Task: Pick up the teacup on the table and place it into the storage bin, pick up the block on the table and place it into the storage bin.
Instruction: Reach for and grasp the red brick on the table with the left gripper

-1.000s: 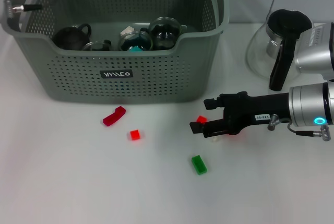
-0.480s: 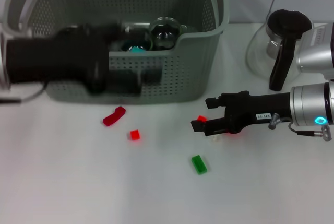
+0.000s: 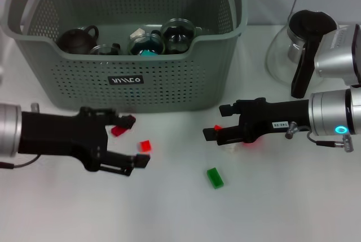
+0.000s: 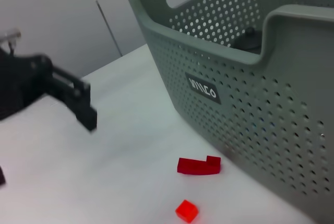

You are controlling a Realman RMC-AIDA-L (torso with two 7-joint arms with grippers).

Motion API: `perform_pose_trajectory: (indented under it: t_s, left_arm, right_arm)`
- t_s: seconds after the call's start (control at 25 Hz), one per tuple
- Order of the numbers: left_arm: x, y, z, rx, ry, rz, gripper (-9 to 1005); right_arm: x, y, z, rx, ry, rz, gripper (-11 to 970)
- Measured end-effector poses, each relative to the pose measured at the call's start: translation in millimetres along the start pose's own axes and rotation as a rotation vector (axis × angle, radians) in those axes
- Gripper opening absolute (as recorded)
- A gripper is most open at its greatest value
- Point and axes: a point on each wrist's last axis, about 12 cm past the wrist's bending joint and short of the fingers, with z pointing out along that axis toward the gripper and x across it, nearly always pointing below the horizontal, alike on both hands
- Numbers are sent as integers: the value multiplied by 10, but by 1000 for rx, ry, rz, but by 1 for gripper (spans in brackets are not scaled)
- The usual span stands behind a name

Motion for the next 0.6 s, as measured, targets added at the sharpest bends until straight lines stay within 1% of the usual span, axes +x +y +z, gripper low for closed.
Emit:
perform_pose_trajectory:
  t_s: [0.16,0.36,0.44,0.6]
  left_arm:
    - [88,87,65,-46,105,-36,921]
    - [181,216,205,-153,218,-116,920]
    - [205,257,266,-188,241,-138,919]
    - [233,322,335,-236,245,-157,918]
  right_arm:
    - [-5,-3,11,4,-3,4,916]
    - [-10,-16,6,15,-13,12,915]
    - [-6,-20,2,18,-15,15,915]
    - [6,-34,-19,26,-16,17,915]
